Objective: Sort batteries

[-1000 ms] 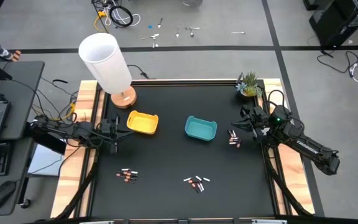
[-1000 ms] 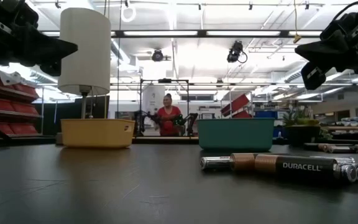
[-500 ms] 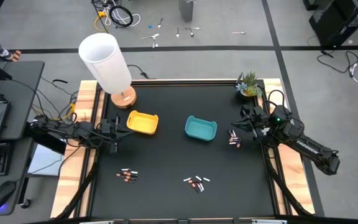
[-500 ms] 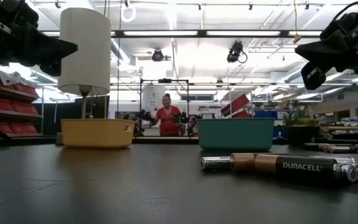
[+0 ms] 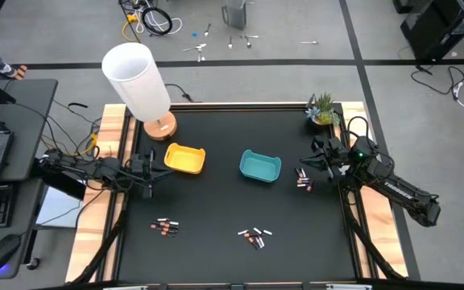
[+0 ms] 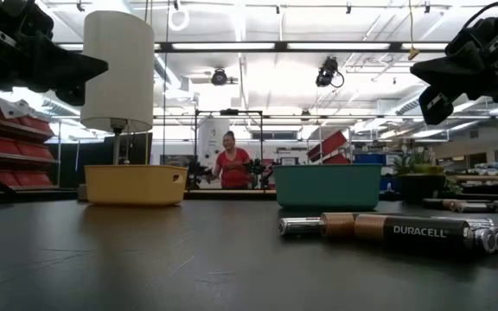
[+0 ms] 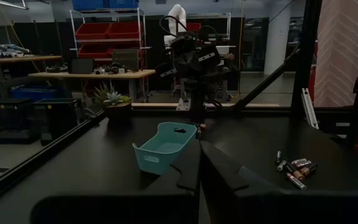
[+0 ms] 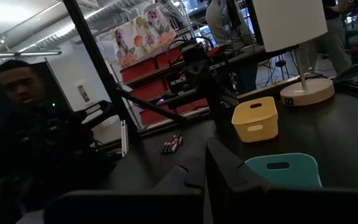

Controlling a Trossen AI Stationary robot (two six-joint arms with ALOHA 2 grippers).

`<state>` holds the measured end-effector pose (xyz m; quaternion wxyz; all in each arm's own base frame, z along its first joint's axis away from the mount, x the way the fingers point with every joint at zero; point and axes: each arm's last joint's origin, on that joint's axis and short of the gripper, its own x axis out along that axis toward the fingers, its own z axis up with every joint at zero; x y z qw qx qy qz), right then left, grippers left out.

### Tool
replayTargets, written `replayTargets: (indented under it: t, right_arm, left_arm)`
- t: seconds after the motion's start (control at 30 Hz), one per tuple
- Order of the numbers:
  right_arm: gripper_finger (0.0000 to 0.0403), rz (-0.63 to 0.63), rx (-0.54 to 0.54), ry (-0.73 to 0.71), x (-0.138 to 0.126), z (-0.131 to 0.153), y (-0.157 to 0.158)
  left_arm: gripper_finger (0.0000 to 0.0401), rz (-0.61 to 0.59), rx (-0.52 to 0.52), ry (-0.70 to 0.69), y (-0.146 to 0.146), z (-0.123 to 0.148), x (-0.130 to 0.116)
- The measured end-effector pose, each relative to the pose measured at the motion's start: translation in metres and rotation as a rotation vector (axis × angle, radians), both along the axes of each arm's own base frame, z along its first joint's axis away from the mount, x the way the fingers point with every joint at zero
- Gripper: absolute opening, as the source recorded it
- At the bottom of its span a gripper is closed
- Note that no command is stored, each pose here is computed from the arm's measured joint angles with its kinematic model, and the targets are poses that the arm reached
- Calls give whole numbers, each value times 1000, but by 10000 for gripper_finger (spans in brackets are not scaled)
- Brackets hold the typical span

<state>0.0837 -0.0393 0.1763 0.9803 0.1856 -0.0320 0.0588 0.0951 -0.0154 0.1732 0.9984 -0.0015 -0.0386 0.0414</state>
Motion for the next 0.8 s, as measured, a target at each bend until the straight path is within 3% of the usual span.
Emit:
replayTargets:
  t: [0.57,0.8]
  right_arm:
    - [3,0,0,0,0,0,0]
    - [3,-50,-44,-10,0,0,-1]
  left_arm:
    - [21,0,-1,-1,0,0,0]
    - [21,-21,-228,-56,0,4,0]
